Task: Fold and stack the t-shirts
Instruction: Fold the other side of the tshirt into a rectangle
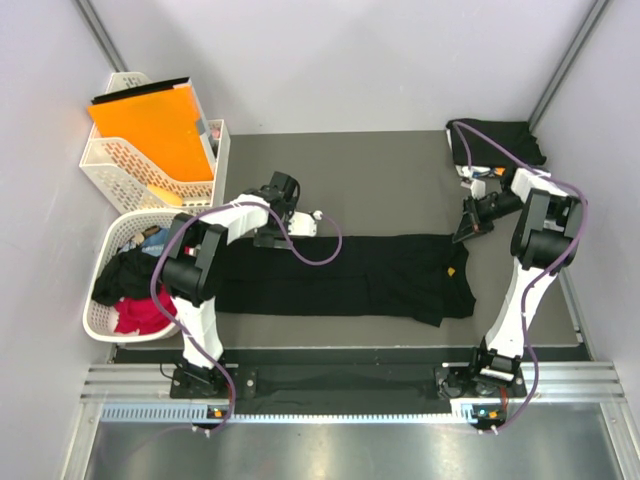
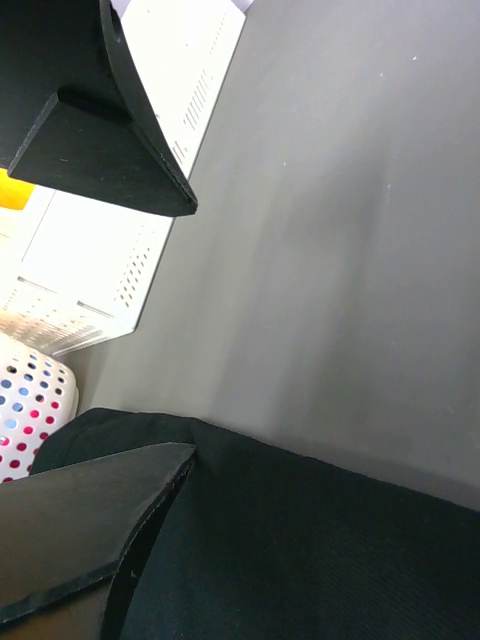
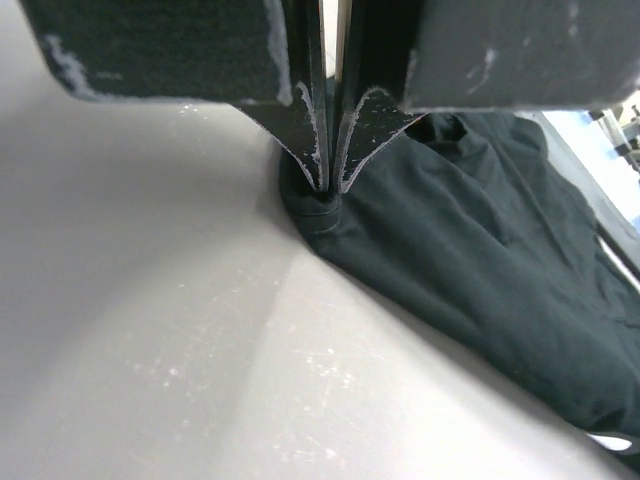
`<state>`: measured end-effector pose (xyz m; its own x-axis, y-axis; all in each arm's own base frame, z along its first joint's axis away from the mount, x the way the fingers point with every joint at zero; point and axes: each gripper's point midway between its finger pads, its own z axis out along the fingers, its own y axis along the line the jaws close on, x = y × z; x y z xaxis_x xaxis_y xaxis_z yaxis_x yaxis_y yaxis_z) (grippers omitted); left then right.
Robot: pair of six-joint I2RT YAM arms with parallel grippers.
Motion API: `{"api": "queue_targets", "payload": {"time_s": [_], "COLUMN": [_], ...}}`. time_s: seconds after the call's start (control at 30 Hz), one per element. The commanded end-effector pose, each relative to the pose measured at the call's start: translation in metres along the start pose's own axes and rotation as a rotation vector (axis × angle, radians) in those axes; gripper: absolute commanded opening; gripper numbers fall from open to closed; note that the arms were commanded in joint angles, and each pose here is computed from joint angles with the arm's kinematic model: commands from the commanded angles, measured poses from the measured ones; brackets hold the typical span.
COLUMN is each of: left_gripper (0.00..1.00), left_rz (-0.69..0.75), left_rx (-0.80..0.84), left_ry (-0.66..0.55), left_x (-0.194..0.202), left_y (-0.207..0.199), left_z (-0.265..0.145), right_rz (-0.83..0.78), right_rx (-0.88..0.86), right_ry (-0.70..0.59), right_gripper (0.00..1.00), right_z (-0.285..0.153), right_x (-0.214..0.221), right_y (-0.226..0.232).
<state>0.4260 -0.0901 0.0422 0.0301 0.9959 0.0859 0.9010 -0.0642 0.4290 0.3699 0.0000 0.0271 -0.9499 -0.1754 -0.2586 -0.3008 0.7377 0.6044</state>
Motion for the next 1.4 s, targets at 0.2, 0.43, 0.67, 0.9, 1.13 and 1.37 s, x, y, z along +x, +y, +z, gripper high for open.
{"api": "queue_targets", "payload": {"time_s": [0.2, 0.43, 0.67, 0.9, 1.13, 1.37], "left_gripper": [0.99, 0.99, 0.99, 0.99, 0.99, 0.99], "left_rz": [-0.004, 0.0, -0.005, 0.002, 0.007, 0.006], "left_rx": [-0.008, -0.006, -0.008, -0.006, -0.001, -0.005], "left_ry": [-0.06, -0.063, -0.057, -0.053, -0.053, -0.055], "left_x": [-0.019, -0.023, -0.023, -0.022, -0.024, -0.026], "left_y": [0.01, 0.009, 0.01, 0.01, 0.009, 0.01], "left_z": [0.008, 0.008, 0.007, 0.006, 0.005, 0.003], "right_rz": [-0.089, -0.099, -0.143, -0.189, -0.173, -0.132], "right_rx": [0.107, 0.115, 0.072, 0.063, 0.086, 0.046], "right_ry": [-0.003, -0.005, -0.041, -0.087, -0.125, -0.131], "right_gripper": [0.0, 0.06, 0.32, 0.34, 0.34, 0.34], "right_z": [-0.02, -0.026, -0.035, -0.045, -0.046, -0.028], "right_x": [-0.001, -0.003, -0.012, -0.022, -0.036, -0.039], "right_y": [-0.007, -0.008, 0.006, 0.012, -0.002, -0.015]}}
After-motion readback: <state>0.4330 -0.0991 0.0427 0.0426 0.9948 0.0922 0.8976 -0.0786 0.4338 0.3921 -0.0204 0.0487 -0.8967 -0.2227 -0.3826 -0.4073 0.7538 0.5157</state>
